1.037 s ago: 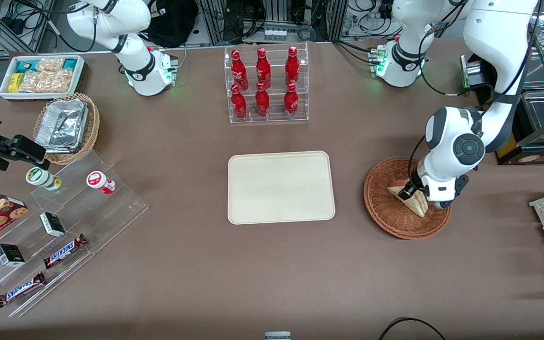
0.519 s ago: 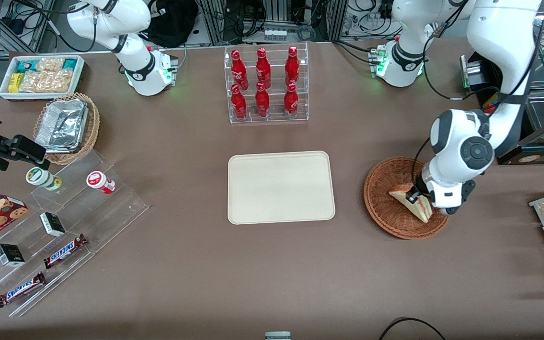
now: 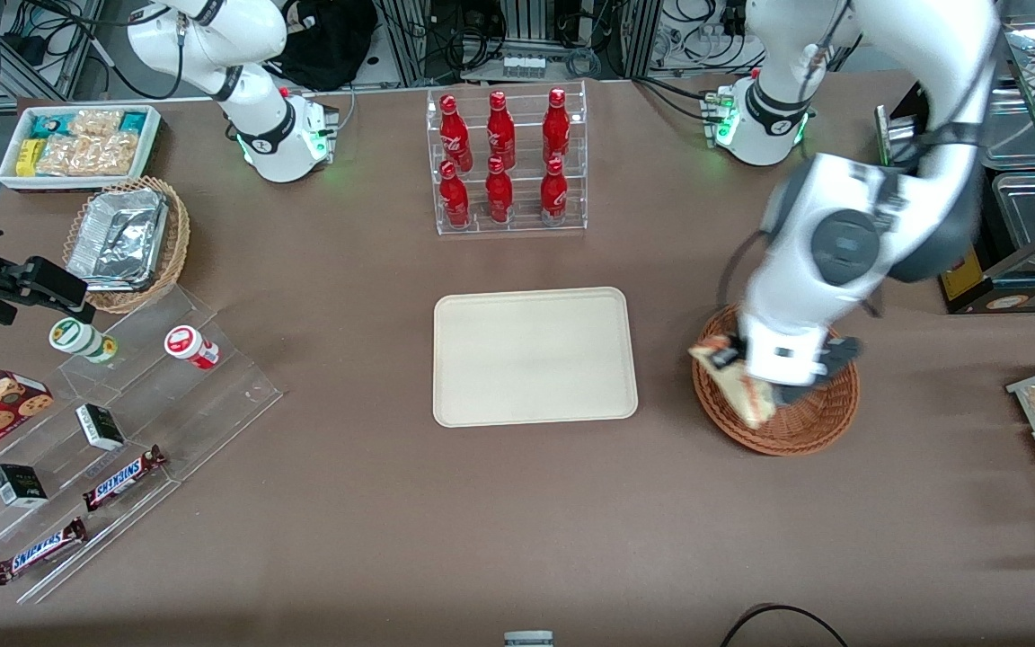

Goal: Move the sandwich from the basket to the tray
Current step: 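Carry the sandwich with the left gripper over the cream tray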

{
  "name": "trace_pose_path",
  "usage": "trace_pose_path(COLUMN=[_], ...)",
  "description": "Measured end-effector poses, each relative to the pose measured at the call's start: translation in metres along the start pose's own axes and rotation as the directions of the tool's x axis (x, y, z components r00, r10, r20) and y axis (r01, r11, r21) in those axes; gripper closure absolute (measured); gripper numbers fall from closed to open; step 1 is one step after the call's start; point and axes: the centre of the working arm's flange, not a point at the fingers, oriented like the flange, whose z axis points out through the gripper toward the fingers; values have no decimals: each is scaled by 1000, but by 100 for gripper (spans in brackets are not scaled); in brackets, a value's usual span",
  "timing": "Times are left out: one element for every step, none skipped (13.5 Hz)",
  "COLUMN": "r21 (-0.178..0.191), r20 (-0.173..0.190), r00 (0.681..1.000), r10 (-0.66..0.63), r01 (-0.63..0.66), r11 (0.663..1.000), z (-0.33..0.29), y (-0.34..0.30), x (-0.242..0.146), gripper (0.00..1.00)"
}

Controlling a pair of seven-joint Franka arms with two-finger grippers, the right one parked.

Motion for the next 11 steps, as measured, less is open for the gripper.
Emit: trace_pose_path(r21=[11,21,29,35,42,49,55,59,57,52,45], r20=[-5,0,9,17,28,40,52,61,66,67,67], r00=[998,994,989,984,980,976,972,967,964,960,957], r10=[56,106,146,175,197,216,231,246,259,271,283], r01=[-56,-106,-146,-176,-199,-218,-234,-249,-263,-274,-286], r11=[998,994,989,984,979,975,971,967,963,960,957], z=[6,16,27,39,51,65,77,90,99,105,111], y=[22,43,62,78,92,103,113,123,132,141,149], x=[-23,-46,-64,-77,-86,-94,-102,-109,-116,-122,-129], gripper=[85,85,85,85,85,85,85,85,85,85,85])
